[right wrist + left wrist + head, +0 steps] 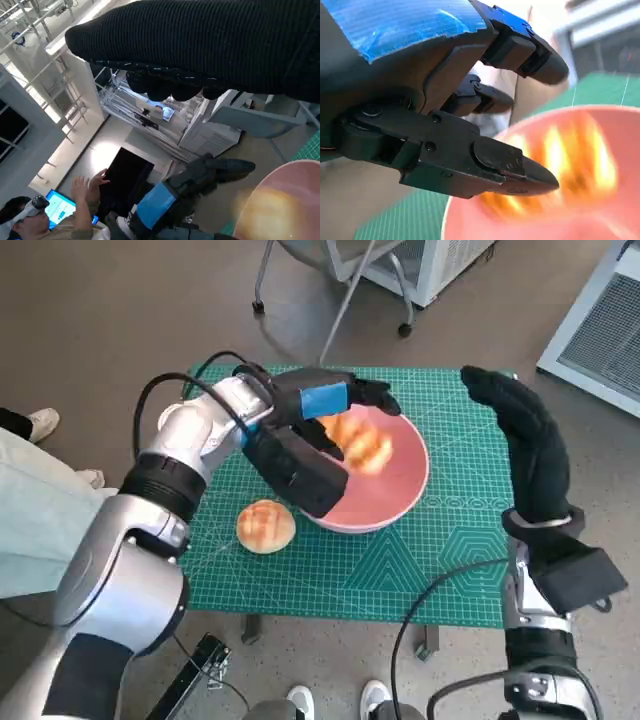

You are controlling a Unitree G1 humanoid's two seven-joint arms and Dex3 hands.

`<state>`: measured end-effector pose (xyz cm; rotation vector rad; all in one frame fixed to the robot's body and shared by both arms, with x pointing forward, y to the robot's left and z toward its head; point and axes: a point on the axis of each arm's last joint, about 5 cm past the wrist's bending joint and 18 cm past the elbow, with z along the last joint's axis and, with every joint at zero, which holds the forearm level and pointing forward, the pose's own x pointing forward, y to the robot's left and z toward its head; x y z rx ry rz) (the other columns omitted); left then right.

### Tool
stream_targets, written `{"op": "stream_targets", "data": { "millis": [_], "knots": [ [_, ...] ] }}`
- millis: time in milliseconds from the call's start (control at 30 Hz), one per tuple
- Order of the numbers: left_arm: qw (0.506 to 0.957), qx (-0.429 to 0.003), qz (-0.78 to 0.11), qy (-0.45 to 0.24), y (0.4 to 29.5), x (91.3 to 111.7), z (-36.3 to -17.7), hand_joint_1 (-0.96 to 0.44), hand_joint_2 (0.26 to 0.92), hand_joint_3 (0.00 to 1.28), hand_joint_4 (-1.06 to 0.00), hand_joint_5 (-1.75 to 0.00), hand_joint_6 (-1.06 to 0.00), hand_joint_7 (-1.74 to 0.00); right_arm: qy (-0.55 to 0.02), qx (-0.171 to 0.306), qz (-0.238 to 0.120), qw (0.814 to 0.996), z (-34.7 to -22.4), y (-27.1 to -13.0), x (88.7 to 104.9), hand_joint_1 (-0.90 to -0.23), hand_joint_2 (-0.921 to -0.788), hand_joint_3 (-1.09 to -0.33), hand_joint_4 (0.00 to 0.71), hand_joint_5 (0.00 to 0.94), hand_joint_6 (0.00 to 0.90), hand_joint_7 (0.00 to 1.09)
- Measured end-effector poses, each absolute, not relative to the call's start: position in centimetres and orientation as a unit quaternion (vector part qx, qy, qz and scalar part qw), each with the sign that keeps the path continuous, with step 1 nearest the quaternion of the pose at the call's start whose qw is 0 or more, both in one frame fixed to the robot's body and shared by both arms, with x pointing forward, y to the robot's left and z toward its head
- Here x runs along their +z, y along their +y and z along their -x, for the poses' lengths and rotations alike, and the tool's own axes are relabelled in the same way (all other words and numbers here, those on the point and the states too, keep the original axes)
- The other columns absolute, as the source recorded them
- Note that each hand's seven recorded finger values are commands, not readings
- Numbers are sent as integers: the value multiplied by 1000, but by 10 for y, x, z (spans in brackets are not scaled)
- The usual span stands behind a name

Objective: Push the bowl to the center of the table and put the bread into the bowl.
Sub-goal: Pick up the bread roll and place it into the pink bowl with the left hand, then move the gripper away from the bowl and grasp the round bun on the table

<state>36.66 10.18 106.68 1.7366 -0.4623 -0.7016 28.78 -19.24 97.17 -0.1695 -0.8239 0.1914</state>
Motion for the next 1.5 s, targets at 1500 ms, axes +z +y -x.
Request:
{"op": "stream_targets", "data": {
  "millis": [1500],
  "knots": [
    [558, -322, -736, -210, 236, 1072, -282, -44, 801, 0, -495, -23, -542, -51, -393, 103, 69, 911, -289, -189, 972, -615, -921, -831, 342, 30, 5, 816]
  ]
}}
